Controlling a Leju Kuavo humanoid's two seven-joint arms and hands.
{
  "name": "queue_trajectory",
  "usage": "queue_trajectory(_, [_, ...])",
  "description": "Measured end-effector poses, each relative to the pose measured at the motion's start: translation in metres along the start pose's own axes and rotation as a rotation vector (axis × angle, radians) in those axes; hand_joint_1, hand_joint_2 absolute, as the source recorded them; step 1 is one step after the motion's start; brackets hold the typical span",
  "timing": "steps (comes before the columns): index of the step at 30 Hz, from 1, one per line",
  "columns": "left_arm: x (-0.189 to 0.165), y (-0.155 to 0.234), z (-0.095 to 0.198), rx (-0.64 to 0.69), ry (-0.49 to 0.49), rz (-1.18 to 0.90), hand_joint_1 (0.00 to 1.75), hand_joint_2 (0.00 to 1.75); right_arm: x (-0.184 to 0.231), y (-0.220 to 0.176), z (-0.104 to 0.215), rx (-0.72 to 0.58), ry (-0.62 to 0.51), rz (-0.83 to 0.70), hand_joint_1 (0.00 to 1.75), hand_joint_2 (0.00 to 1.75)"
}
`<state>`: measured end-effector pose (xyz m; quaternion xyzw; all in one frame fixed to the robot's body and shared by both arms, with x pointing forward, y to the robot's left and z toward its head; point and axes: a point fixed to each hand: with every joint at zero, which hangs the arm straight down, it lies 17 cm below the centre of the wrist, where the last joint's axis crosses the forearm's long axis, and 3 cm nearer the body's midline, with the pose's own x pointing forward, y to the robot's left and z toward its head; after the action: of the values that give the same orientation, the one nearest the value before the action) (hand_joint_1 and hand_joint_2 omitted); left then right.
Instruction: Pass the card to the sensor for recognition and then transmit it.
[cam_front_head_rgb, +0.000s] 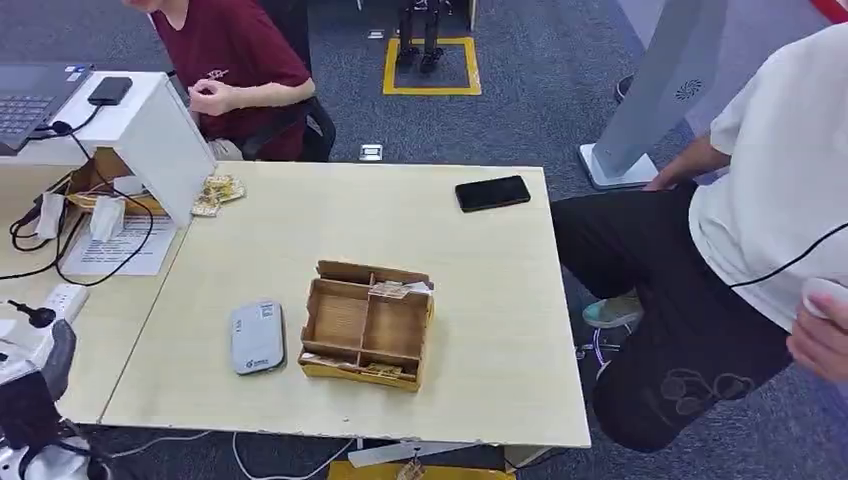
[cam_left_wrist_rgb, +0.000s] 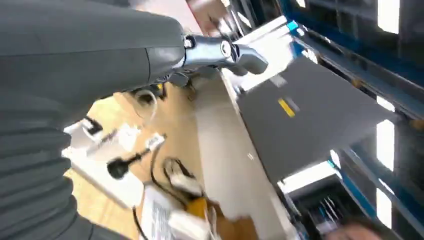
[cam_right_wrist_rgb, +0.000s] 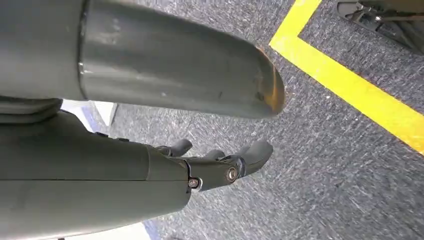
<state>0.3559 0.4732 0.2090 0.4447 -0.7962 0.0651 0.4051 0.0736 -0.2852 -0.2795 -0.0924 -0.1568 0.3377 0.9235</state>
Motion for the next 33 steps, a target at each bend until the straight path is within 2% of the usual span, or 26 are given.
queue_trajectory(7, [0.067,-0.04,0.043,-0.22,-0.122,0.105,0.0,1.75,-0.002,-0.001,0.0,-0.007,0.006,-0.028,0.0,0.0])
queue_trajectory(13, [0.091,-0.05,0.057,-0.262,-0.15,0.155,0.0,1.75,-0.003,-0.001,0.0,-0.009,0.007,-0.038,0.0,0.0])
queue_trajectory(15, [0.1,-0.061,0.065,-0.324,-0.174,0.165,0.0,1.75,-0.003,-0.001,0.0,-0.009,0.006,-0.041,0.0,0.0])
queue_trajectory(19, [0.132,-0.105,0.113,-0.572,-0.284,0.165,0.0,1.75,-0.003,-0.002,0.0,-0.008,0.006,-0.041,0.0,0.0])
queue_trajectory(23, [0.161,-0.14,0.157,-0.729,-0.408,0.115,0.0,1.75,-0.002,-0.001,0.0,-0.003,0.001,-0.029,0.0,0.0])
queue_trajectory(26, [0.177,-0.163,0.187,-0.836,-0.451,0.134,0.0,1.75,-0.001,0.001,0.0,0.009,-0.003,-0.017,0.0,0.0])
queue_trajectory(33, [0.177,-0.21,0.241,-0.922,-0.73,-0.139,0.0,1.75,0.004,-0.002,-0.001,0.015,-0.016,0.012,0.0,0.0])
